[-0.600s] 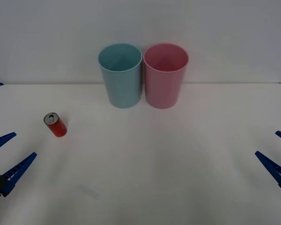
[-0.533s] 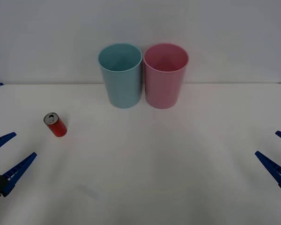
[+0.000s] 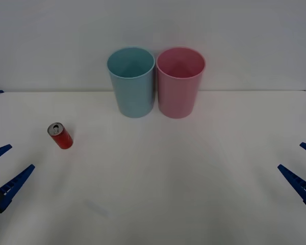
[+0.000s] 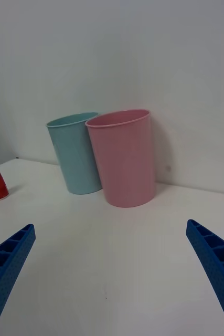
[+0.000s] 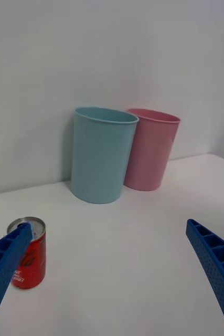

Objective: Grasp the object on the table and drop it into the matching bin: aluminum can to the light blue bin, PET bottle to the pink bin.

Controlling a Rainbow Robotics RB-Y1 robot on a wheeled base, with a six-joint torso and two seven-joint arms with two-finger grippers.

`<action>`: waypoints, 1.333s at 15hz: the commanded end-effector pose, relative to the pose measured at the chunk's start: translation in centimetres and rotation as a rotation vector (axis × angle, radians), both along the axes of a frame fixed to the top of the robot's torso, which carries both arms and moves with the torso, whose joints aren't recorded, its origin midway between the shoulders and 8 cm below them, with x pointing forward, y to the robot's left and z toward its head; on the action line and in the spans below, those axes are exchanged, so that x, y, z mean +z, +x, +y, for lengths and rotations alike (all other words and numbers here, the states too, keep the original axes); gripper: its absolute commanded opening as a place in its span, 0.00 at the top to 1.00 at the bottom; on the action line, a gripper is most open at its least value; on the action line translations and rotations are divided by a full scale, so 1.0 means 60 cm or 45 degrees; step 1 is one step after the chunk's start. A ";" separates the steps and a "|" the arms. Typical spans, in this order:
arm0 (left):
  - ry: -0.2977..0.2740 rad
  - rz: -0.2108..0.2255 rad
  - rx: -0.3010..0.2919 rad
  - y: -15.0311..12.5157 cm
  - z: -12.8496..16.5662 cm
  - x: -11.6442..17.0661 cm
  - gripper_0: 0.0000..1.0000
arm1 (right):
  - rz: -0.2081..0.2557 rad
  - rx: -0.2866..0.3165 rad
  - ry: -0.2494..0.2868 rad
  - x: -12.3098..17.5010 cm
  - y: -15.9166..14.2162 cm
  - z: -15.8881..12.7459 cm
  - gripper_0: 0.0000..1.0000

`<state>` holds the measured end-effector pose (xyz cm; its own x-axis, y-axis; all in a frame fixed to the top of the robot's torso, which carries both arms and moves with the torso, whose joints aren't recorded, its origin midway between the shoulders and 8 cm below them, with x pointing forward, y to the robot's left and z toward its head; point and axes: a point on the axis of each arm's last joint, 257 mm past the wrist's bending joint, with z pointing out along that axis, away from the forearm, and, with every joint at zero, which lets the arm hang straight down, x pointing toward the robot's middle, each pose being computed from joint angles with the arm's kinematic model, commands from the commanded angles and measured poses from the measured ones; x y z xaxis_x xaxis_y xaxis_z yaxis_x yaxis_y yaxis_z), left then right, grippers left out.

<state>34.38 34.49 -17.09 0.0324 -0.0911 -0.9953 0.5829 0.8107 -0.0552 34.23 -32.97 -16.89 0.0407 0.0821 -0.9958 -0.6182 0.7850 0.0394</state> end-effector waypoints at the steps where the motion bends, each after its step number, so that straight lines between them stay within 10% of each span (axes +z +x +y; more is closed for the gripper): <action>1: -0.015 0.029 0.050 0.008 0.014 -0.018 0.00 | 0.000 0.000 0.000 0.000 0.000 0.000 0.00; 14: 0.163 0.182 0.475 0.040 0.099 -0.144 0.00 | 0.000 0.000 0.000 0.000 0.000 0.000 0.00; 20: 0.088 0.247 0.539 0.057 0.081 -0.181 0.00 | 0.000 0.000 0.000 0.000 0.000 0.000 0.00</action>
